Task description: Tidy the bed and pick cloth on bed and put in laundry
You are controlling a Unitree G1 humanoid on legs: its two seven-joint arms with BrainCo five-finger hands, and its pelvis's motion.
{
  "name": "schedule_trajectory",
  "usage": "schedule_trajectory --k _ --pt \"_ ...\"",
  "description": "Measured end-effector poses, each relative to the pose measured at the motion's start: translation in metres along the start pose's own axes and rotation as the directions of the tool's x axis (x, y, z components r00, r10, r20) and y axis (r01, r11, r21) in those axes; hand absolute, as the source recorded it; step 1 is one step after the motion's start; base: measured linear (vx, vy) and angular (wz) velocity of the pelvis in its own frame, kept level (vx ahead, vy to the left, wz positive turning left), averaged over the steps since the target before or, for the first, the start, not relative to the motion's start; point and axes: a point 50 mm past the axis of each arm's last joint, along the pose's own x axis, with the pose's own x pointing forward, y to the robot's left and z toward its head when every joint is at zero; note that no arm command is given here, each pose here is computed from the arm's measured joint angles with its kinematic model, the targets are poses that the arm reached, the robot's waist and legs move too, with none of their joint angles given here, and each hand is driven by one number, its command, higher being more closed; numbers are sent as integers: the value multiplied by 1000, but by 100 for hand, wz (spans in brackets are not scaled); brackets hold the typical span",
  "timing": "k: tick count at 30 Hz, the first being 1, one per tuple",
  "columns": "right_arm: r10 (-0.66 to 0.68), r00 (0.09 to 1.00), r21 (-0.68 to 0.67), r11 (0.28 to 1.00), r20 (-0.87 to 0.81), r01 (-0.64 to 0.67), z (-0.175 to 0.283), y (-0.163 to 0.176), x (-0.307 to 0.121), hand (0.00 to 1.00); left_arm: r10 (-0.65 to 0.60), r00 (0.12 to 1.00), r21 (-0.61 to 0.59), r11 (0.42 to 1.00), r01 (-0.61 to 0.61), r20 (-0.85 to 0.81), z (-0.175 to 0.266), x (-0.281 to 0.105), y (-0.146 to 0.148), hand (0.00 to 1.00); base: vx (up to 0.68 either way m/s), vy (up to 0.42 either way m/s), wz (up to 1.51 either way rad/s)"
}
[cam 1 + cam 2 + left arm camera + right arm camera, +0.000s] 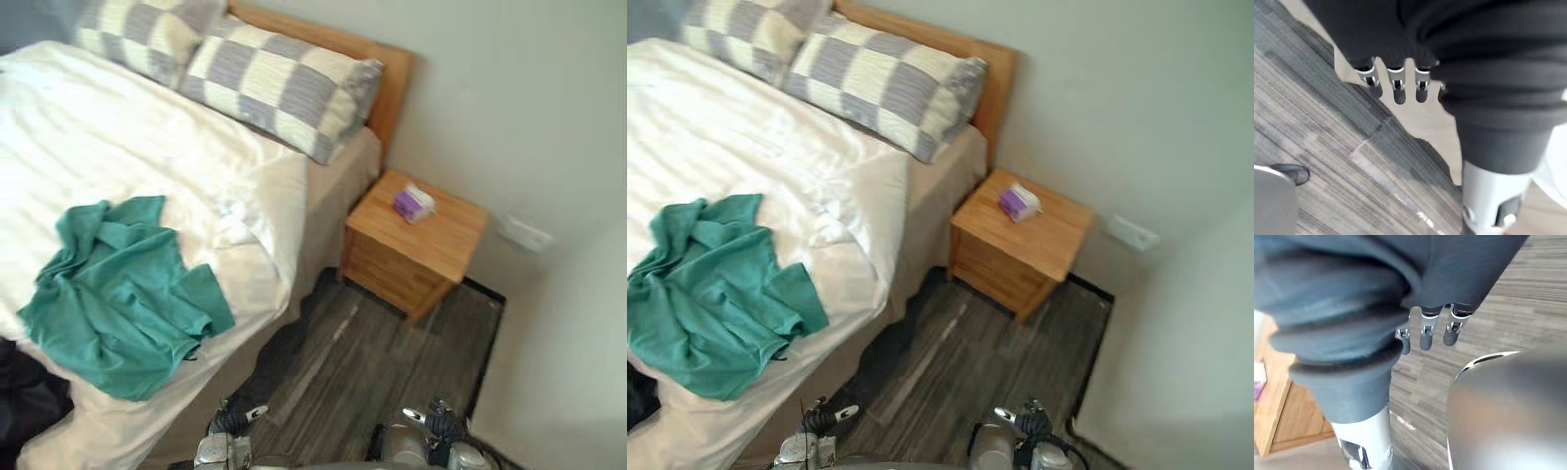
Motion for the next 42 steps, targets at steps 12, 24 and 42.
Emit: schedule_trajectory --k 12,24,42 --pt "-38 999 -77 996 8 39 6 -18 2 0 -26 1000 -86 996 25 -10 -9 -6 -22 0 255 -488 149" --pt "-94 995 128 987 -29 97 -8 -18 -4 0 -28 999 22 999 29 -45 -14 -4 -10 0 50 32 57" --pt "-518 298 333 801 802 498 223 -118 -118 0 30 997 79 997 -24 -73 -27 -7 22 0 26 -114 22"
